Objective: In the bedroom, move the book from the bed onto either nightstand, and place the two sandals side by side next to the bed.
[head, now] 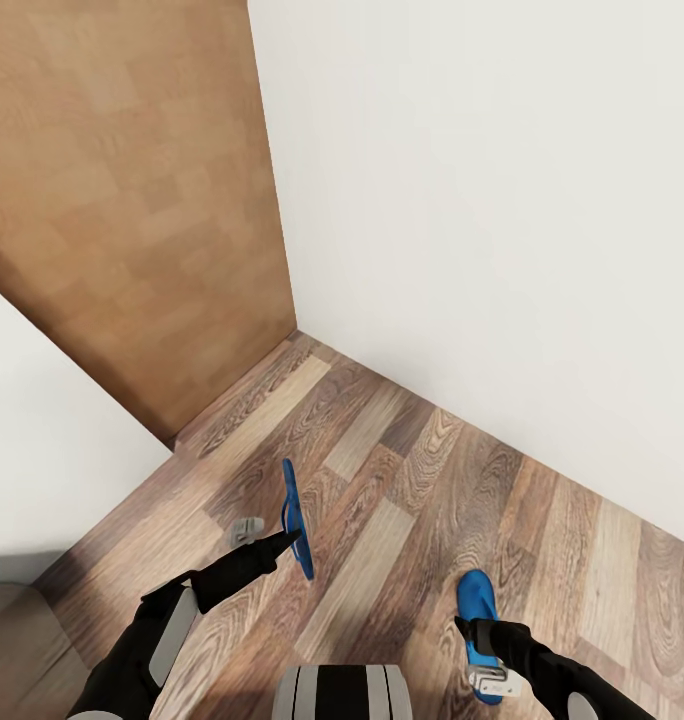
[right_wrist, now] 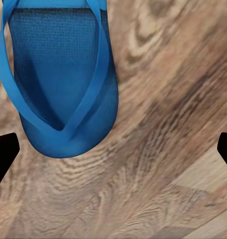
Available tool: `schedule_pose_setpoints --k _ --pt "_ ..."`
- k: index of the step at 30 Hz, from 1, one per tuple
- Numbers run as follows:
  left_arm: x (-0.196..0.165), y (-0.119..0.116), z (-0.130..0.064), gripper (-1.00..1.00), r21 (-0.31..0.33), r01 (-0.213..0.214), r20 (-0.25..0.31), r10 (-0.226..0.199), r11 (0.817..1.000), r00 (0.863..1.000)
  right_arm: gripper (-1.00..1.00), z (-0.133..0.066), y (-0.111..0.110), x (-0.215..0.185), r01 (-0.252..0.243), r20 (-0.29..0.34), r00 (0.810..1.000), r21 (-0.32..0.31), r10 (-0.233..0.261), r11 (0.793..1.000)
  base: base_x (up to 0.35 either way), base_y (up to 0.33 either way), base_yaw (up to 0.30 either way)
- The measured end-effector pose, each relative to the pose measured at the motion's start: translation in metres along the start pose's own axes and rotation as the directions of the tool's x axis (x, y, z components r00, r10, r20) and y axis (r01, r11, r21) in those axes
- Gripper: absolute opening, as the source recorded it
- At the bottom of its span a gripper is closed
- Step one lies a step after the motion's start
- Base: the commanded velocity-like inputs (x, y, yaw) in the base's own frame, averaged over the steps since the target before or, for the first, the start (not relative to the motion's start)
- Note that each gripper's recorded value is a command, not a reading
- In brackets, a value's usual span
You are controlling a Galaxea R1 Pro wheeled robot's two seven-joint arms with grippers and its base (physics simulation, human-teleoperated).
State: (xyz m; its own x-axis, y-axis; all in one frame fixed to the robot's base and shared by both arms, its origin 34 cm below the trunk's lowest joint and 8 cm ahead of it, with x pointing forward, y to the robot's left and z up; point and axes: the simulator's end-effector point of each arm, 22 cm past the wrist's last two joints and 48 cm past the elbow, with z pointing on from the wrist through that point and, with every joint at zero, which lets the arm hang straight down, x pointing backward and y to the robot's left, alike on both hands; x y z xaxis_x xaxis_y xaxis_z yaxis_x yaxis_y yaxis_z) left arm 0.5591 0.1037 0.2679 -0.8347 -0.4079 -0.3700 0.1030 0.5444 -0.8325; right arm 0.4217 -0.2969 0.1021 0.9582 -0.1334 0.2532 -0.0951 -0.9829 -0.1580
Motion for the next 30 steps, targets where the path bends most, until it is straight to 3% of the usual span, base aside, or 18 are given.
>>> schedule_pose_setpoints --k 14,30 --pt "0.0002 0.0000 0.0000 -1.00 0.000 -0.001 -0.001 0.001 1.000 1.000 1.00 -0.0001 0.0003 0.0001 0.000 0.000 1.000 -0.001 0.000 1.000 0.101 0.015 0.000" --pt "0.0000 0.0000 0.0000 -1.00 0.000 0.000 0.000 0.000 1.000 1.000 1.00 0.0000 0.0005 -0.0003 0.000 0.001 1.000 -0.001 0.000 1.000 0.006 0.001 0.000"
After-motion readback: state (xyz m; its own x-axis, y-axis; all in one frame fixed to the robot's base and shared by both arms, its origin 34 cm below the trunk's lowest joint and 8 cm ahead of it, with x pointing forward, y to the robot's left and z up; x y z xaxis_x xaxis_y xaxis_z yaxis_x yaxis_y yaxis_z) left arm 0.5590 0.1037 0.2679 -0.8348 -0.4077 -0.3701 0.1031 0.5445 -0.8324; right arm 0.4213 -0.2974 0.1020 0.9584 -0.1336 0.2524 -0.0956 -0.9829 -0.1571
